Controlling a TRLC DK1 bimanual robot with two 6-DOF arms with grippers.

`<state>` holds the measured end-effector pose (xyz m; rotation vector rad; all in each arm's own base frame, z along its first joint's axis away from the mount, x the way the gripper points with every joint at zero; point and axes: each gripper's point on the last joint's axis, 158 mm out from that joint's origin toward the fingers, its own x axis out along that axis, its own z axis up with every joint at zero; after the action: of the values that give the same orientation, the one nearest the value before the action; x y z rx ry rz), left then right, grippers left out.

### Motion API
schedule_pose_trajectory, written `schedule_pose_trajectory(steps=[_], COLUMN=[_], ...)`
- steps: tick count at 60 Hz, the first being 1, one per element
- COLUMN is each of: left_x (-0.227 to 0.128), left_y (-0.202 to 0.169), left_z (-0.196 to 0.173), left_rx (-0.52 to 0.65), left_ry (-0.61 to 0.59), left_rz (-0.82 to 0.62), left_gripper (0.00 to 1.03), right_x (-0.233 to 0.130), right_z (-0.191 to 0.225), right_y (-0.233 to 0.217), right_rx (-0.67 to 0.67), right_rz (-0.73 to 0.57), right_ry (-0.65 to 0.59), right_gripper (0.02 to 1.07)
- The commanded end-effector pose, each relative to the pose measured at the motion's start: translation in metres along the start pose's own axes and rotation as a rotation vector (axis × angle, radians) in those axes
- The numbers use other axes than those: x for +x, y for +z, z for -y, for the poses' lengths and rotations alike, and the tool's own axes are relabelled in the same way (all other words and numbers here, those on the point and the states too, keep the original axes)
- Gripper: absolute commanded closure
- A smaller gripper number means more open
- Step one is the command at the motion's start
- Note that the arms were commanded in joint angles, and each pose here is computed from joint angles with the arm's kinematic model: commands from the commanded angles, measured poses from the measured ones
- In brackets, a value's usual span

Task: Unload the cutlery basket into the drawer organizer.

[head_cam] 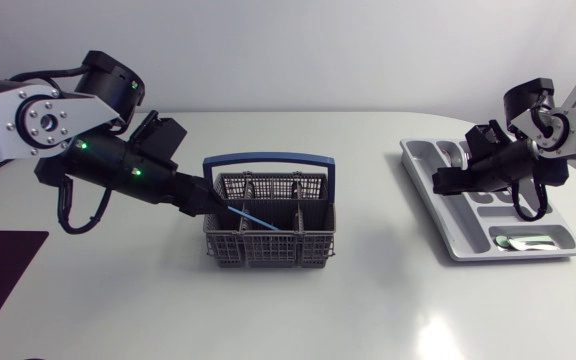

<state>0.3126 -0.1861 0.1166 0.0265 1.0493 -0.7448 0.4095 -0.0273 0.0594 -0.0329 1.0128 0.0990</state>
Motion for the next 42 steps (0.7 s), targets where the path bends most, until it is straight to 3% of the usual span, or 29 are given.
schedule_pose_trajectory(steps=[1,15,22,42], left_x=[0.009,0.027,0.037,0.045], left_y=[-0.002,0.005,0.002,-0.001], left_z=[-0.004,-0.011,-0.01,-0.008], left_rx=[-0.039,-0.064,-0.069,-0.079], left_ry=[0.013,0.047,0.048,0.045], left_rz=[-0.024,0.012,-0.005,-0.021], left_gripper=[0.4,0.48,0.57,0.7], right_x=[-0.009,-0.026,-0.029,-0.031], right_z=[-0.013,-0.04,-0.042,-0.043], right_y=[-0.009,-0.007,-0.006,-0.008], right_rx=[0.012,-0.03,-0.034,-0.042], right_rz=[-0.013,0.017,0.024,0.027], right_ry=[0.011,0.025,0.025,0.025], right_gripper=[0.35,0.35,0.35,0.35])
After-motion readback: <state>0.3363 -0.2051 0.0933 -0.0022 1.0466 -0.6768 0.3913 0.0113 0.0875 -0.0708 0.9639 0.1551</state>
